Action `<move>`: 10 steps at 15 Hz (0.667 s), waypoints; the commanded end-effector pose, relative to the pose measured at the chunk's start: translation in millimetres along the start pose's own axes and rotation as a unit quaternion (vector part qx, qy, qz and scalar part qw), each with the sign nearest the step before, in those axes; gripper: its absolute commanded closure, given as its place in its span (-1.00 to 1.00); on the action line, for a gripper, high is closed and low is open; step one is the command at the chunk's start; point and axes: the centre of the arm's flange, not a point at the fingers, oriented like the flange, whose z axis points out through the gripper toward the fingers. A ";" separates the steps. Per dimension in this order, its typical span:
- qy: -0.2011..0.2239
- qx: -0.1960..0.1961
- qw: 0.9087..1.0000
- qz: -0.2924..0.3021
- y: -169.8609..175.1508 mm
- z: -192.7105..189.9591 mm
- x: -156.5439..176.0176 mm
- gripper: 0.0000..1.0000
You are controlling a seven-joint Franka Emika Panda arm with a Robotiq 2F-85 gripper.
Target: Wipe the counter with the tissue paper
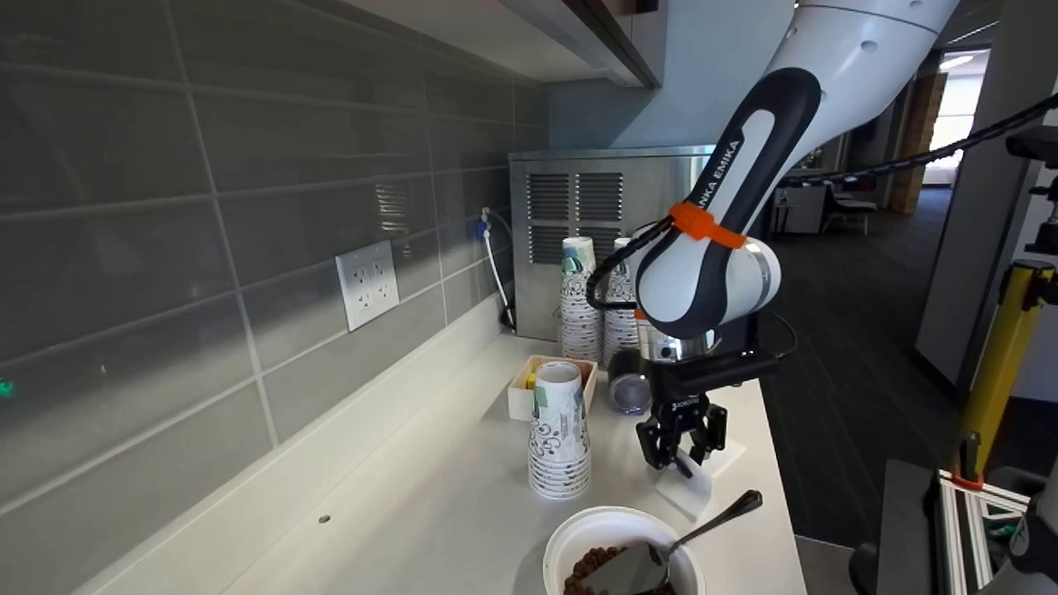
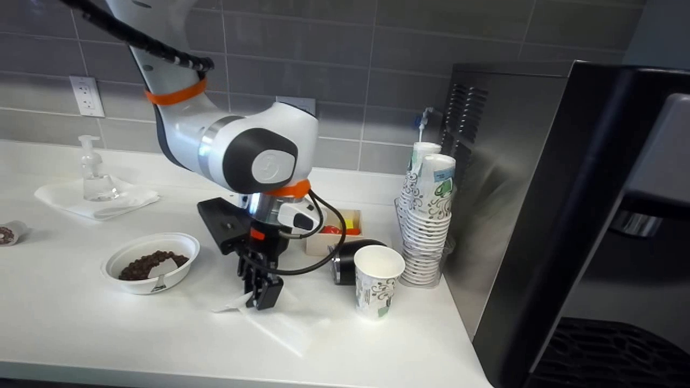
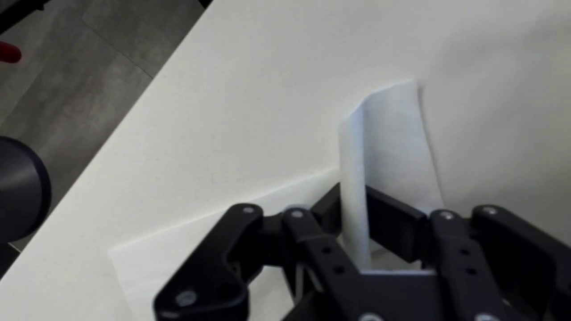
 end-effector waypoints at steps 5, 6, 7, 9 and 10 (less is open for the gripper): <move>0.071 0.017 0.997 -0.003 -23.4 -21.7 -6.3 0.95; 0.073 0.005 0.997 -0.004 -22.7 -21.7 -8.3 0.95; 0.069 -0.005 0.998 -0.009 -22.4 -20.4 -10.6 0.95; 0.053 -0.031 0.998 -0.023 -21.7 -15.4 -17.8 0.95; 0.044 -0.043 0.998 -0.032 -21.6 -12.1 -22.0 0.95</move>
